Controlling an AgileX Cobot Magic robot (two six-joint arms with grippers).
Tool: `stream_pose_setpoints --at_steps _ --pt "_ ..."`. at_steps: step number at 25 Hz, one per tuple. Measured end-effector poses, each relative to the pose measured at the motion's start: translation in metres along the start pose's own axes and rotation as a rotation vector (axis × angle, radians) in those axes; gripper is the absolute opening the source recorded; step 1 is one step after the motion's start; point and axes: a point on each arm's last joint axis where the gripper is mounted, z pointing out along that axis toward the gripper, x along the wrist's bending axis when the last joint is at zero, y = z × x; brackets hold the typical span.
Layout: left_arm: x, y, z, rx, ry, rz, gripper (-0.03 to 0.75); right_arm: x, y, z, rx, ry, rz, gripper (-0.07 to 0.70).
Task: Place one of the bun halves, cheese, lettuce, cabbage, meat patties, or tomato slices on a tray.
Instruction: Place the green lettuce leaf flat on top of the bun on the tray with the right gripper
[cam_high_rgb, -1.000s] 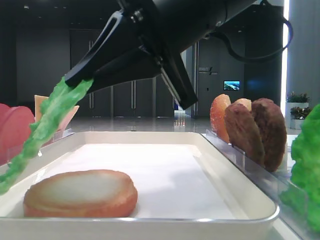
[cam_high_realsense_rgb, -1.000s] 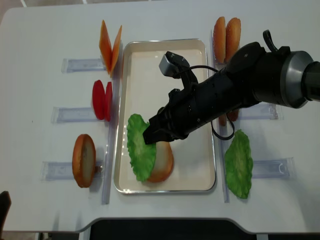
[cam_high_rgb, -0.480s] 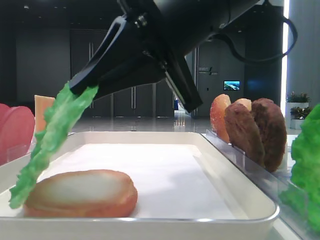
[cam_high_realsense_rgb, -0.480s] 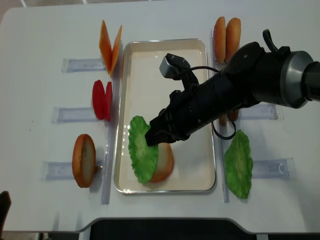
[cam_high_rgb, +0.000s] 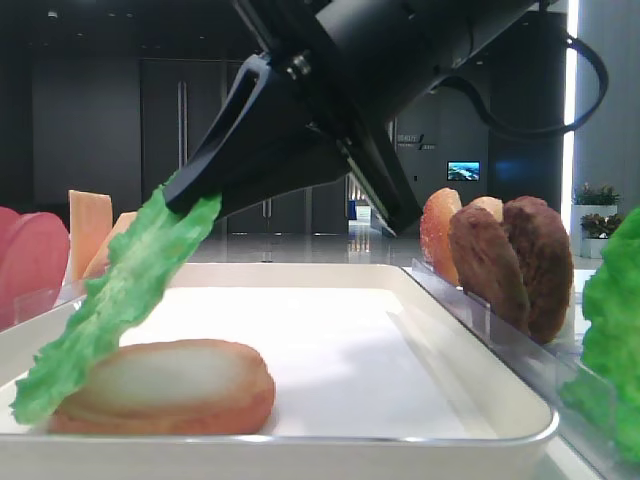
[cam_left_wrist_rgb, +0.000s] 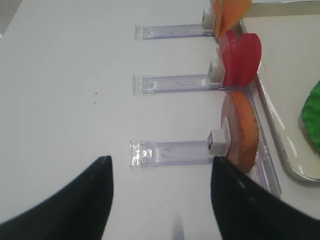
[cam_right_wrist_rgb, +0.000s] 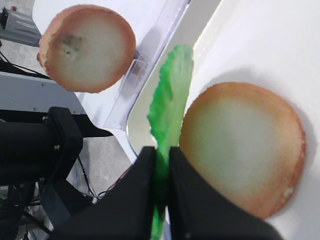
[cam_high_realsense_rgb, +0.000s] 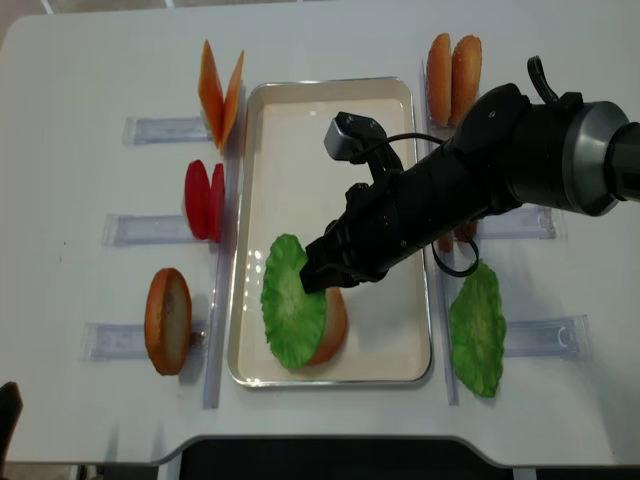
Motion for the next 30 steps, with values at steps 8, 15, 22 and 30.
stream_pose_setpoints --at_steps 8,15,22,30 --pt "0.000 0.000 0.000 0.000 0.000 0.000 0.471 -0.003 0.000 0.000 0.005 -0.032 -0.006 0.037" --pt "0.000 0.000 0.000 0.000 0.000 0.000 0.471 -0.005 -0.002 0.000 0.024 -0.057 -0.021 0.038" --pt "0.000 0.000 0.000 0.000 0.000 0.000 0.471 -0.009 -0.004 0.000 0.040 -0.098 -0.021 0.040" --pt "0.000 0.000 0.000 0.000 0.000 0.000 0.471 -0.011 -0.004 0.000 0.035 -0.121 -0.031 0.084"
